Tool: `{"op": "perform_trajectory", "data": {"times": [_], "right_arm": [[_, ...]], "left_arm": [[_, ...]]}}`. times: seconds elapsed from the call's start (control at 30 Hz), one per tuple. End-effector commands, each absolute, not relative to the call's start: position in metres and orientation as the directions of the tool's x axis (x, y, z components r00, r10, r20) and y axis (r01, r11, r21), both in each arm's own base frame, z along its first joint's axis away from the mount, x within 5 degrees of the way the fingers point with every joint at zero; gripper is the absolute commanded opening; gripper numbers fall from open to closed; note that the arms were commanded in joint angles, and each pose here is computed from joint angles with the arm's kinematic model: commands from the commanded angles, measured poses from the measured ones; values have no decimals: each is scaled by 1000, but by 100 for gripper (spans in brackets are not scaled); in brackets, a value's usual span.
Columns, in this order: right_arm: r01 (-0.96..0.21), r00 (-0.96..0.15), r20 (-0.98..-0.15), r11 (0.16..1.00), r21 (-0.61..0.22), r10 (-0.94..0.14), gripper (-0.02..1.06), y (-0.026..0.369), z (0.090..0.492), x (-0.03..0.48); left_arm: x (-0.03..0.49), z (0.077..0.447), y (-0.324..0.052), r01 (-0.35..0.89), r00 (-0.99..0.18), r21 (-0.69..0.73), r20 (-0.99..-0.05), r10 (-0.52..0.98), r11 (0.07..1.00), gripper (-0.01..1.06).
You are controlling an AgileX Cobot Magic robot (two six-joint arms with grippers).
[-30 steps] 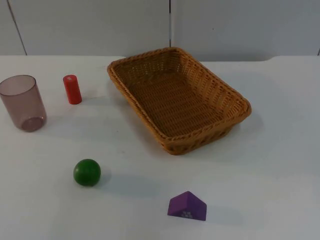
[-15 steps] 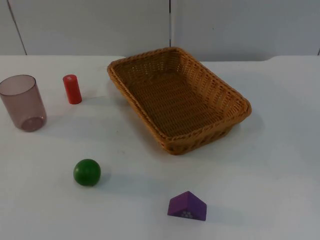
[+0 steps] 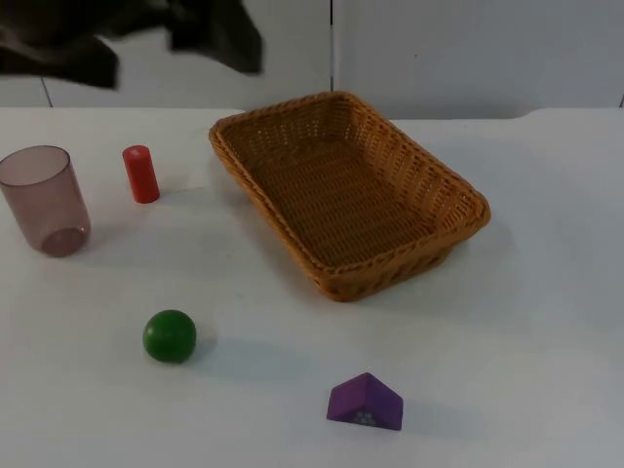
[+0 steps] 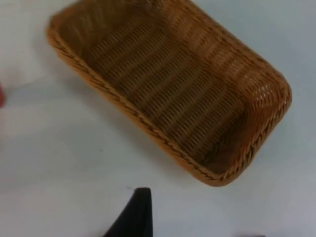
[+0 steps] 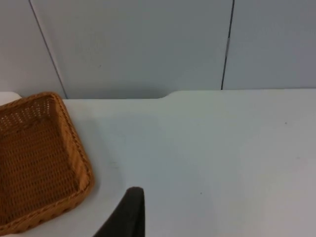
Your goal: Pick up the basket with the left hand and place the triangular block into the basket with the right hand.
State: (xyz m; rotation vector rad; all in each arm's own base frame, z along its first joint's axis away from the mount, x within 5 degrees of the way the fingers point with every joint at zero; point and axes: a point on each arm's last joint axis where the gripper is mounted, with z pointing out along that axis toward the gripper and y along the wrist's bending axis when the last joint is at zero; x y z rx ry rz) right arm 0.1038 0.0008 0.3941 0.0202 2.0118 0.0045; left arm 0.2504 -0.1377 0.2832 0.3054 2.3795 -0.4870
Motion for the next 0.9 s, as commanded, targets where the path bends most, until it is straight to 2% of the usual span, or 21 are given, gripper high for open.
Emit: {"op": "perform_trajectory", "data": {"times": [0.0, 0.17, 0.6, 0.73, 0.87], "right_arm": [[15, -403, -915, 1000, -7, -1, 105, 0, 398, 104], [10, -400, -916, 999, -38, -31, 105, -1, 398, 104], [12, -394, -919, 999, -44, -36, 105, -1, 399, 104], [12, -397, -917, 999, -44, -35, 105, -1, 399, 104], [12, -394, -918, 999, -44, -36, 105, -1, 399, 104]], "left_arm": [[263, 267, -153, 349, -746, -266, -659, 95, 898, 105], [302, 230, -176, 343, -798, -243, -586, 144, 907, 105], [371, 195, -215, 284, -816, -308, -576, 60, 908, 105], [388, 172, -195, 77, -879, -376, -462, -115, 923, 105], [398, 161, -172, -3, -892, -373, -418, -171, 928, 105]]}}
